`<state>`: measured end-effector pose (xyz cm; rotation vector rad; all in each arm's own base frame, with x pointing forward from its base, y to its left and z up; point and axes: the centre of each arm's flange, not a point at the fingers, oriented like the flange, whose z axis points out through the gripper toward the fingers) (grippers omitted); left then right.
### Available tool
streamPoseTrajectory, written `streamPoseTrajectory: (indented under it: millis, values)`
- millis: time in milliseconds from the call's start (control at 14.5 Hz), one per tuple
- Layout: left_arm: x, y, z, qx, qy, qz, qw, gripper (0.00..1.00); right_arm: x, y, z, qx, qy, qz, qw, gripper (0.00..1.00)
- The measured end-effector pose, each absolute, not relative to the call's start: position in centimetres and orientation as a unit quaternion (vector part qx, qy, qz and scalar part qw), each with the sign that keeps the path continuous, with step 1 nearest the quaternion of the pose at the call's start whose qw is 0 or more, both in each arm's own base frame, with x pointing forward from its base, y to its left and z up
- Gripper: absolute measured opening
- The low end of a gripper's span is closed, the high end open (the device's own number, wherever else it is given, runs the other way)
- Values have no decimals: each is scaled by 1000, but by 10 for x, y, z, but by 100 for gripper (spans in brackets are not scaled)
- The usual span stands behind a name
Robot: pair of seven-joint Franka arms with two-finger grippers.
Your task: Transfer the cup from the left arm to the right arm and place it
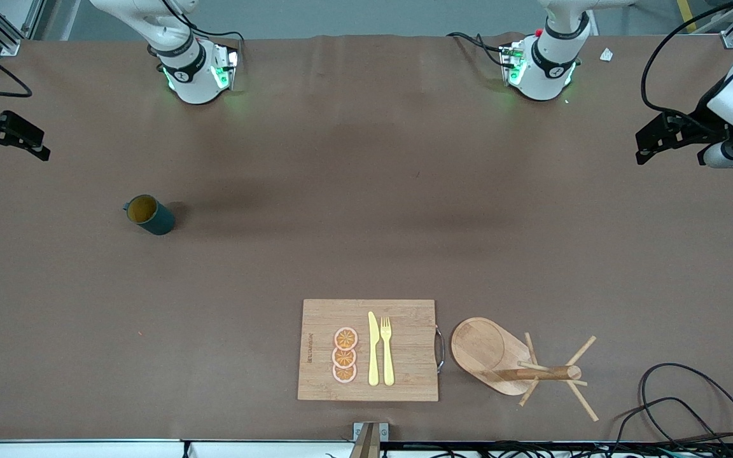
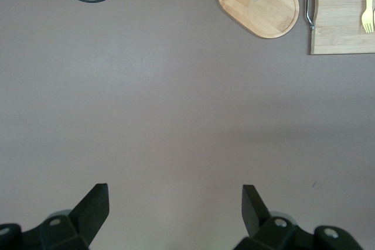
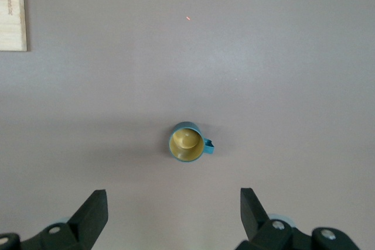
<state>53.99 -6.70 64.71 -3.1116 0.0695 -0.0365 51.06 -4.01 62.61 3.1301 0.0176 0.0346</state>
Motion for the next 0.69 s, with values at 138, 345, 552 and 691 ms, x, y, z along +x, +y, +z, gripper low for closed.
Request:
streamPoseTrajectory:
  millis: [138, 345, 552, 691]
  values:
    - [540, -66, 647, -1000, 22, -12, 14, 100, 512, -28, 631, 1000, 4, 15, 9, 100]
    - [540, -66, 647, -1000, 21, -12, 14, 100, 511, -25, 631, 1000, 3, 8, 10, 100]
    - [540, -65, 649, -1000, 21, -13, 14, 100, 512, -26, 630, 1000, 2, 6, 11, 100]
    - [540, -65, 649, -1000, 21, -13, 14, 100, 512, -26, 629, 1000, 1, 6, 11, 100]
